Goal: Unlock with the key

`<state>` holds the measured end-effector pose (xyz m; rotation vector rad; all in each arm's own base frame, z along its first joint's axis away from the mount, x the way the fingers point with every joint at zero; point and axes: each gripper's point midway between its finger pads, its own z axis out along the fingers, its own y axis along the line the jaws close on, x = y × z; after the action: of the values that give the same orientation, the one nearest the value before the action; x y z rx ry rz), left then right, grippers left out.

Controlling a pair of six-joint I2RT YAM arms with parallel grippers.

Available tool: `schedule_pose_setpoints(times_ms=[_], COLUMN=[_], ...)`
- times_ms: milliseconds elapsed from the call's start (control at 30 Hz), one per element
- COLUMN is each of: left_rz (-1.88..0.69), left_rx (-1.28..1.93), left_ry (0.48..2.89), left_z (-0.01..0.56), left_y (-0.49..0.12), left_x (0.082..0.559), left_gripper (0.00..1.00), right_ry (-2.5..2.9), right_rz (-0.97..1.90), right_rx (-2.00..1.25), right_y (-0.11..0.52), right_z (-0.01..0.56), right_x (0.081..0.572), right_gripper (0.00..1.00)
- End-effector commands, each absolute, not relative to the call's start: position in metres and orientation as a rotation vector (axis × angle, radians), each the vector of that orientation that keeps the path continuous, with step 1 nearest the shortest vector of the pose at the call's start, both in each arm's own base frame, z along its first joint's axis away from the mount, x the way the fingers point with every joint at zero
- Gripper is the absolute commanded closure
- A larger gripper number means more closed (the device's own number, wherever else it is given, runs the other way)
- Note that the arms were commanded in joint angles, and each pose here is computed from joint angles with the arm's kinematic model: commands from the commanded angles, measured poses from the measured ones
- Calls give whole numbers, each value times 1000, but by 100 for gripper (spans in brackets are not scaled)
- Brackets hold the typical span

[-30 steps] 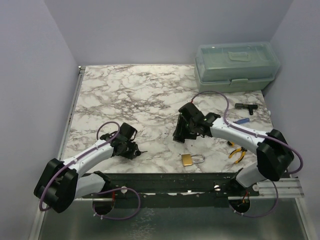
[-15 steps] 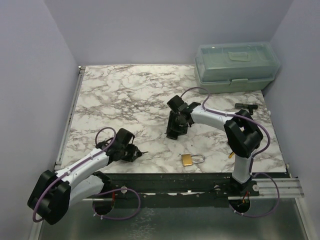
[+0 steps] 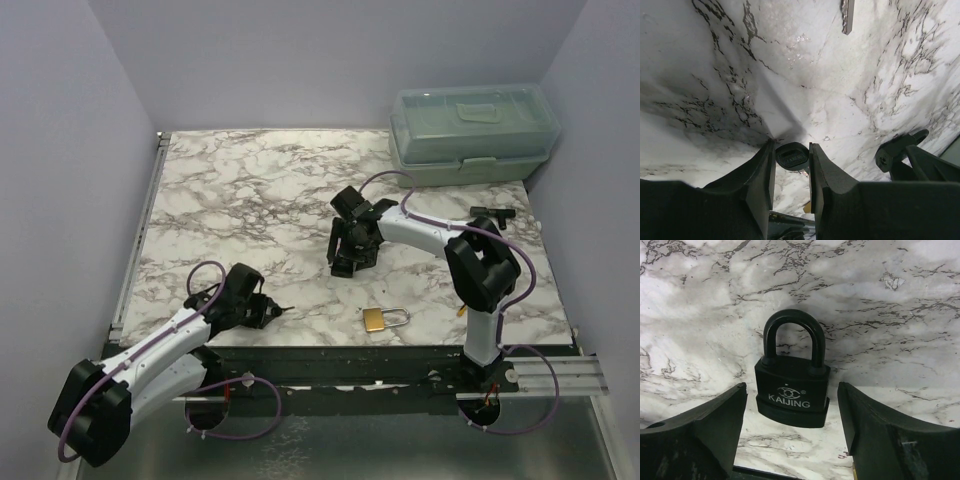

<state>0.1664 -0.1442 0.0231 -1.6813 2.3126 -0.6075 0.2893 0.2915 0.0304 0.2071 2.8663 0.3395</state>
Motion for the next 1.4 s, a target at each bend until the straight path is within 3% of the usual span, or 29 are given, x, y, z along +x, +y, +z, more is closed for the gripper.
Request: schedule_pose_setpoints(times_ms=[0,200,467,700,1367], left_rz=[-570,-639,-769,-842,-979], left_rx=[-1678,-1649,-1558,-1454,-1431], left_ry=[2361,2366,2379,2420,2430], left_z=[14,22,51,77,104], left_y=[-139,-143,-157,-171,-185], left_x=[149,149,156,164,164], left_gripper=[85,85,85,85,85], right_ry=[2830,2663,2316,2266,2321], right_rz=[357,677,1320,1320,1191], right_rx=[210,6,-232,-449,-497], right_y=[289,308,344,376,401], right_z=[53,105,170,161,129], right_x=[291,277,205,171,172], right_gripper=[20,21,24,29,46])
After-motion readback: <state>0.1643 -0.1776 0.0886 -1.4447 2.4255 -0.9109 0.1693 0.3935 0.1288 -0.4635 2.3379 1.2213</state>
